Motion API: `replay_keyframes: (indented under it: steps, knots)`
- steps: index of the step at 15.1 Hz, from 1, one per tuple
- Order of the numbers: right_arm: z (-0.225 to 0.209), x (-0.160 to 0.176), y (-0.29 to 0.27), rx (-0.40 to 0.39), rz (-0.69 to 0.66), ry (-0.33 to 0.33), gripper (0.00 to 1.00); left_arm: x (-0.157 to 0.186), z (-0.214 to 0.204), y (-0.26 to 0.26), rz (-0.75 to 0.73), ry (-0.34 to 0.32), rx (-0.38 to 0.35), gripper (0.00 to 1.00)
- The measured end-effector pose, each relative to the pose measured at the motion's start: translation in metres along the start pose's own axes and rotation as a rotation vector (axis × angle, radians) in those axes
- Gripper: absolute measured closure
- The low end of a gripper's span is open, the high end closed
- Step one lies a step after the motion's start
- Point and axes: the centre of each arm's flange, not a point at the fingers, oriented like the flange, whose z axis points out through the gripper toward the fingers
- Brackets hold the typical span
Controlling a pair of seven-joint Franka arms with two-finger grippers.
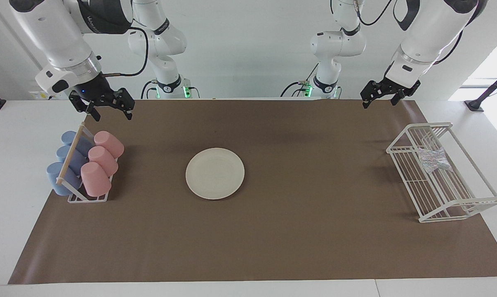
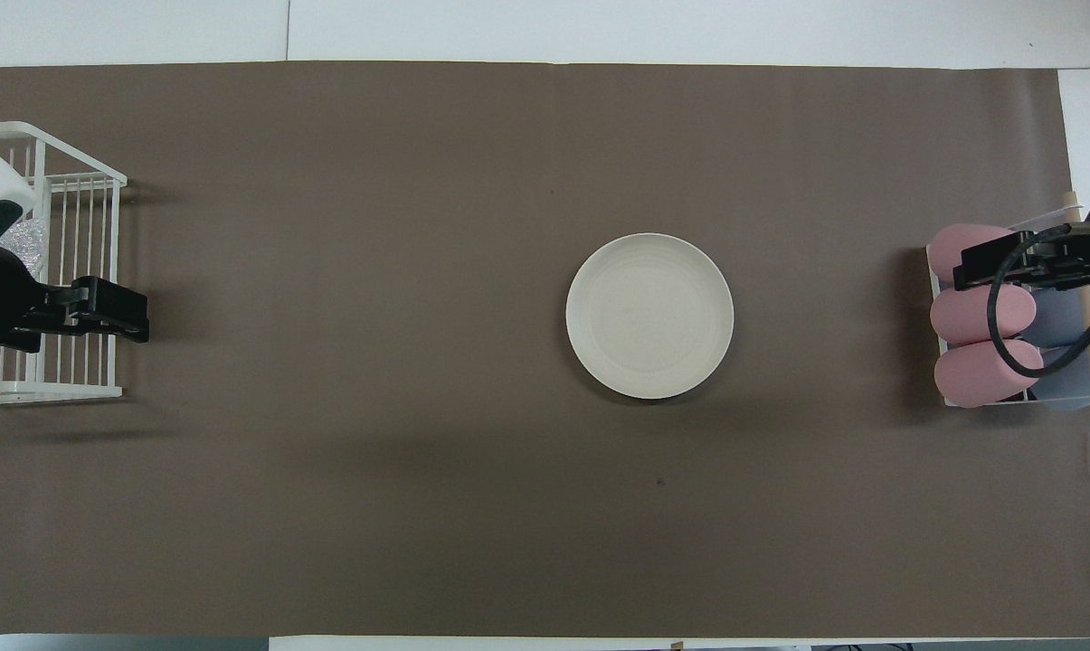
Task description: Wipe plate with sponge
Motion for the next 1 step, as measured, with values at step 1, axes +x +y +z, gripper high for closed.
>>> replay_keyframes:
  steps: [1]
  knots:
    - [-0.0001,0.0000,0.0000,0.000,0.000,0.000,0.00,0.0002,-0.0002,-0.0002,0.000,0.002,0.000,0.00]
